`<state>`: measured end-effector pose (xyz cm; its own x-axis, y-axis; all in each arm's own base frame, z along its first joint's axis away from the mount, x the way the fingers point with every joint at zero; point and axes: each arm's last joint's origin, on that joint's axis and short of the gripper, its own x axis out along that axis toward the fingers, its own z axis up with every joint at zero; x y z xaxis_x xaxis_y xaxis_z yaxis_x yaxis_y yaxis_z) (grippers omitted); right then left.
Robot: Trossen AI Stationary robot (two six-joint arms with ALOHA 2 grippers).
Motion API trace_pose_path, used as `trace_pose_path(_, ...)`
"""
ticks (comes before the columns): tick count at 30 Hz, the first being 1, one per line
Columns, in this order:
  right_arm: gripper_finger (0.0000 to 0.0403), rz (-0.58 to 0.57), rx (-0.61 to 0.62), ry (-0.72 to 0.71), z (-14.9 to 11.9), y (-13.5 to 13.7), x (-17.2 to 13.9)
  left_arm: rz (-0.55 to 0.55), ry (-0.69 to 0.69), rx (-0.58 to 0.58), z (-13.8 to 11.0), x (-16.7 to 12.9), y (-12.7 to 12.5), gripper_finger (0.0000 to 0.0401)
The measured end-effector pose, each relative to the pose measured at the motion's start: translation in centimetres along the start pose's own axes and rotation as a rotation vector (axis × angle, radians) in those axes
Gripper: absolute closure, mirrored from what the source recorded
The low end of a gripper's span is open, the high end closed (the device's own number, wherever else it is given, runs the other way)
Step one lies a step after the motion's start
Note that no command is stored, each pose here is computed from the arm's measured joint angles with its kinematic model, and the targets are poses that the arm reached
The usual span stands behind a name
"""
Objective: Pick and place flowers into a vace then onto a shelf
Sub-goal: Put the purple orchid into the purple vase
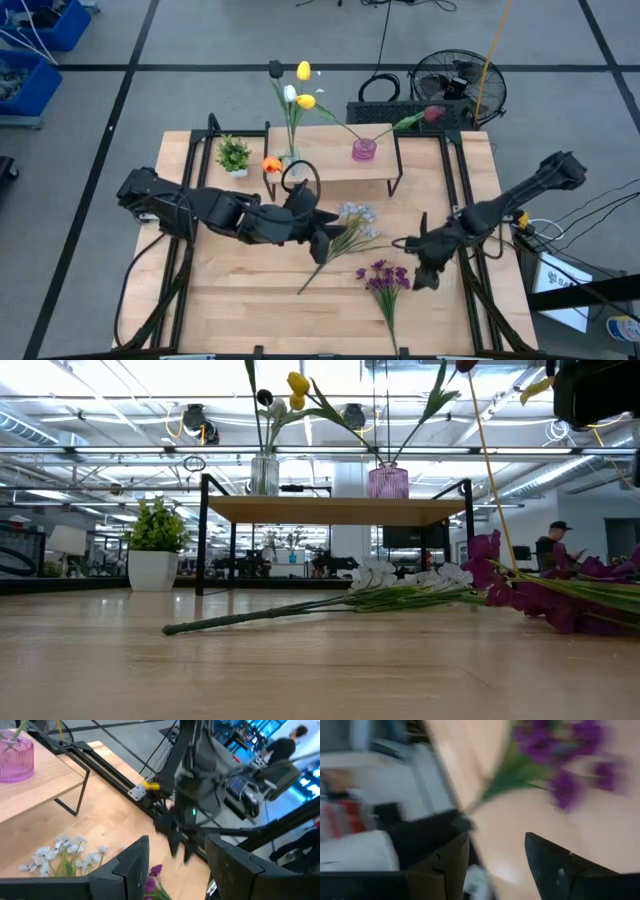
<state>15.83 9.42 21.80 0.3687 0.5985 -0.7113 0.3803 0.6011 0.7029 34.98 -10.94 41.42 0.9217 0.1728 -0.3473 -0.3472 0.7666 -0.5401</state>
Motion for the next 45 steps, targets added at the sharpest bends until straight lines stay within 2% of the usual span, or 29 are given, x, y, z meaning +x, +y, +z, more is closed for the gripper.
trace_pose_path(3,0.0218,0.119,0.067,-0.021,0.0,-0.6,2.2,0.004,-0.004,-0.025,0.1,0.1,0.1,0.0203)
trace_pose_path(5,0.0218,0.132,0.114,-0.033,-0.1,-1.4,3.5,0.004,-0.004,-0.032,0.1,0.1,0.1,0.0203)
trace_pose_path(10,0.0218,0.034,0.202,-0.039,-0.3,-2.7,5.5,0.002,-0.002,-0.031,0.1,0.1,0.1,0.0203)
trace_pose_path(15,0.0218,0.059,0.274,-0.121,0.5,-2.4,7.1,0.003,-0.003,-0.025,0.1,0.1,0.1,0.0203)
trace_pose_path(18,0.0218,-0.001,0.315,-0.190,0.9,-3.1,8.1,0.005,-0.004,-0.025,0.2,0.2,0.2,0.0203)
trace_pose_path(22,0.0218,-0.049,0.363,-0.185,1.0,-3.8,9.2,0.006,-0.005,-0.025,0.3,0.2,0.2,0.0203)
trace_pose_path(27,0.0220,-0.092,0.344,-0.269,1.3,-4.3,10.2,-0.005,0.007,0.018,0.2,0.2,0.2,0.0203)
trace_pose_path(30,0.0235,-0.088,0.294,-0.348,1.8,-4.3,10.4,-0.005,0.008,0.038,0.3,0.2,0.3,0.0203)
trace_pose_path(35,0.0292,-0.048,0.197,-0.409,2.7,-4.1,10.6,-0.001,0.005,0.074,0.4,0.3,0.4,0.0203)
trace_pose_path(41,0.0389,-0.075,0.115,-0.433,3.6,-4.5,10.5,0.000,0.005,0.094,0.4,0.3,0.4,0.0203)
trace_pose_path(45,0.0397,0.018,0.073,-0.454,4.2,-3.6,10.0,-0.001,0.005,0.093,0.4,0.3,0.4,0.0203)
